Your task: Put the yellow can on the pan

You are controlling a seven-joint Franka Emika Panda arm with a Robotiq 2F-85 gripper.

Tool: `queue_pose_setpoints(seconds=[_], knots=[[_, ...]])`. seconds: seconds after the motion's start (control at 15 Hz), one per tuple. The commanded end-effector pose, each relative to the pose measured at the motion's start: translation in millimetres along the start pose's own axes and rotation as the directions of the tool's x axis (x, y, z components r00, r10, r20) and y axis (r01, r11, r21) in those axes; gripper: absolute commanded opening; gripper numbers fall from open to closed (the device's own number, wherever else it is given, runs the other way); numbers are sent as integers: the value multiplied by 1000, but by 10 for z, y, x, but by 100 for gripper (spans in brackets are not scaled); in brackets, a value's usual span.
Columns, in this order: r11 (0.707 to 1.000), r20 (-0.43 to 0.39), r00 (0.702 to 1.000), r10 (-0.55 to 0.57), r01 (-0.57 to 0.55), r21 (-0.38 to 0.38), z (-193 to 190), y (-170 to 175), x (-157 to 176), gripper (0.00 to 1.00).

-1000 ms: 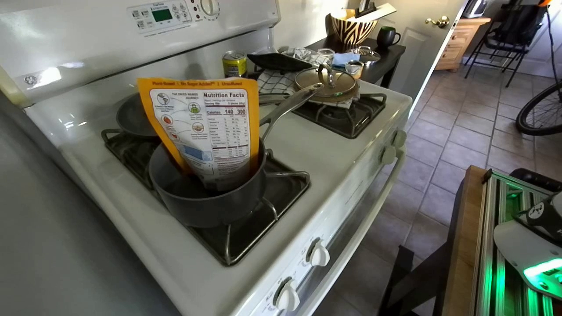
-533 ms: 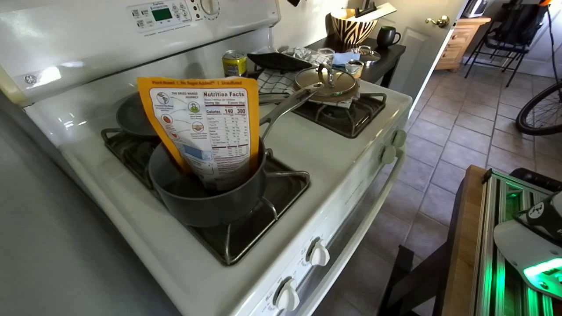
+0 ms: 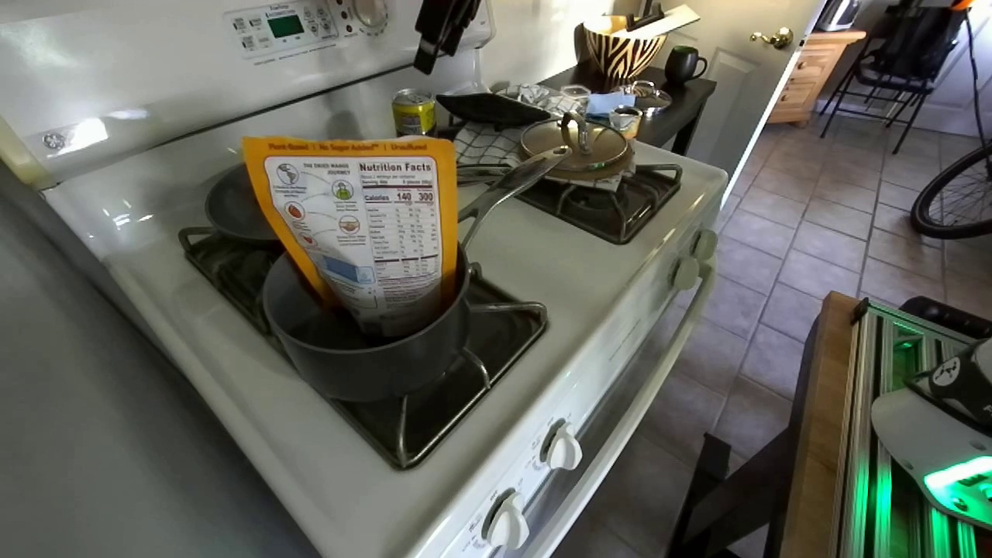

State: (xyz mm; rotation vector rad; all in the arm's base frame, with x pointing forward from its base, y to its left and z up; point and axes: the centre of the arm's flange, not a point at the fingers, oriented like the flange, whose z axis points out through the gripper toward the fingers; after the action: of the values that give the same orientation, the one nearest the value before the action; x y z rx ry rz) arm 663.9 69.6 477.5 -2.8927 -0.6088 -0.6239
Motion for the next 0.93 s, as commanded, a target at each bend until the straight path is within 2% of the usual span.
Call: queue_pose_setpoints(seconds=[0.0, 0.13, 0.47, 0.87], knots=[[998, 49, 999, -18, 15, 58, 292, 47, 379, 100], [996, 87, 995, -37, 30, 80, 365, -23, 421, 100], [997, 186, 980, -70, 61, 53, 467, -5, 388, 100], [996, 173, 981, -92, 89, 28, 636, -22, 466, 100]])
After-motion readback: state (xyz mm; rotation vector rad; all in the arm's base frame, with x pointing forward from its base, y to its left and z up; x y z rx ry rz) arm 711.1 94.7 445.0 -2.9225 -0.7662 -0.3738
